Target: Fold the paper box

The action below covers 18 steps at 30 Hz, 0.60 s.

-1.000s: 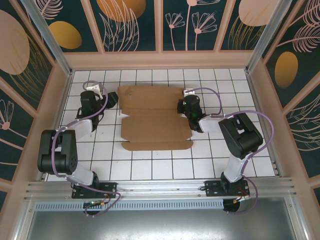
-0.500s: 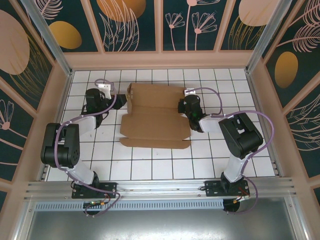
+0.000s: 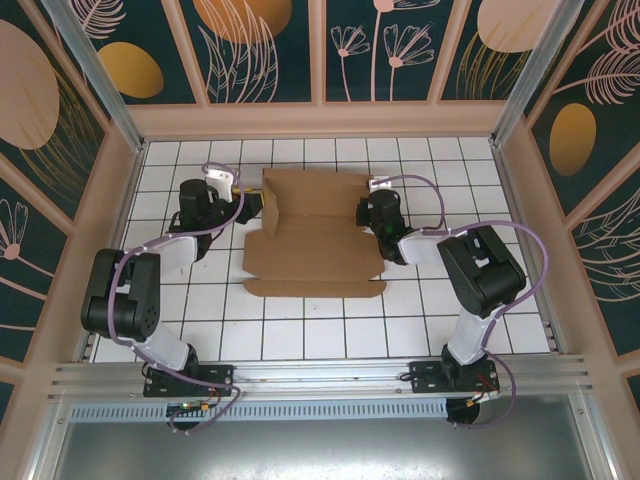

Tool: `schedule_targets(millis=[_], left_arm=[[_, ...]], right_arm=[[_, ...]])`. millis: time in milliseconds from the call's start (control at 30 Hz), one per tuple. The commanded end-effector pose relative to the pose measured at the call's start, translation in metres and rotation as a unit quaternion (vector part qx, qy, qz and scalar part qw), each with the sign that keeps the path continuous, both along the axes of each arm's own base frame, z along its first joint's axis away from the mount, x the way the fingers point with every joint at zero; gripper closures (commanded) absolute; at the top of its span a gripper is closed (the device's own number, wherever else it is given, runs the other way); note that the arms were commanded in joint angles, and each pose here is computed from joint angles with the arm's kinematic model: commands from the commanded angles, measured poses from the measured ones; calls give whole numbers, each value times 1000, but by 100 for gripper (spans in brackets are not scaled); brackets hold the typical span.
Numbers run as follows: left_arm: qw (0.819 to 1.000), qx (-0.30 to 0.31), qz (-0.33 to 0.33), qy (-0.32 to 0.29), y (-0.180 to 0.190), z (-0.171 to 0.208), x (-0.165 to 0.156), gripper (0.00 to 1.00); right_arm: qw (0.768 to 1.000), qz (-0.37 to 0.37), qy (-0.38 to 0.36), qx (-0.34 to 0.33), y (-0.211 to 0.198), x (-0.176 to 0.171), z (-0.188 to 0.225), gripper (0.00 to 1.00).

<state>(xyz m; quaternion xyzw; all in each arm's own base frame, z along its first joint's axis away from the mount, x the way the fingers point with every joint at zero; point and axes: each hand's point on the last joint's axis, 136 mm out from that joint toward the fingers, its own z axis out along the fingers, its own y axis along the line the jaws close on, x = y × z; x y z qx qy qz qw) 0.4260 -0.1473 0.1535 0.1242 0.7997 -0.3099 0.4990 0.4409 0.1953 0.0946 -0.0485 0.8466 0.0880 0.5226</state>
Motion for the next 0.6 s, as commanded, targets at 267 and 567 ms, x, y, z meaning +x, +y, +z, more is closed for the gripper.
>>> schedule_targets(millis=[267, 567], left_arm=[[997, 71, 22, -31, 6, 6, -21, 56], [986, 112, -86, -84, -17, 4, -35, 56]], right_arm=[[995, -31, 85, -49, -24, -10, -49, 100], [998, 0, 46, -31, -16, -10, -32, 100]])
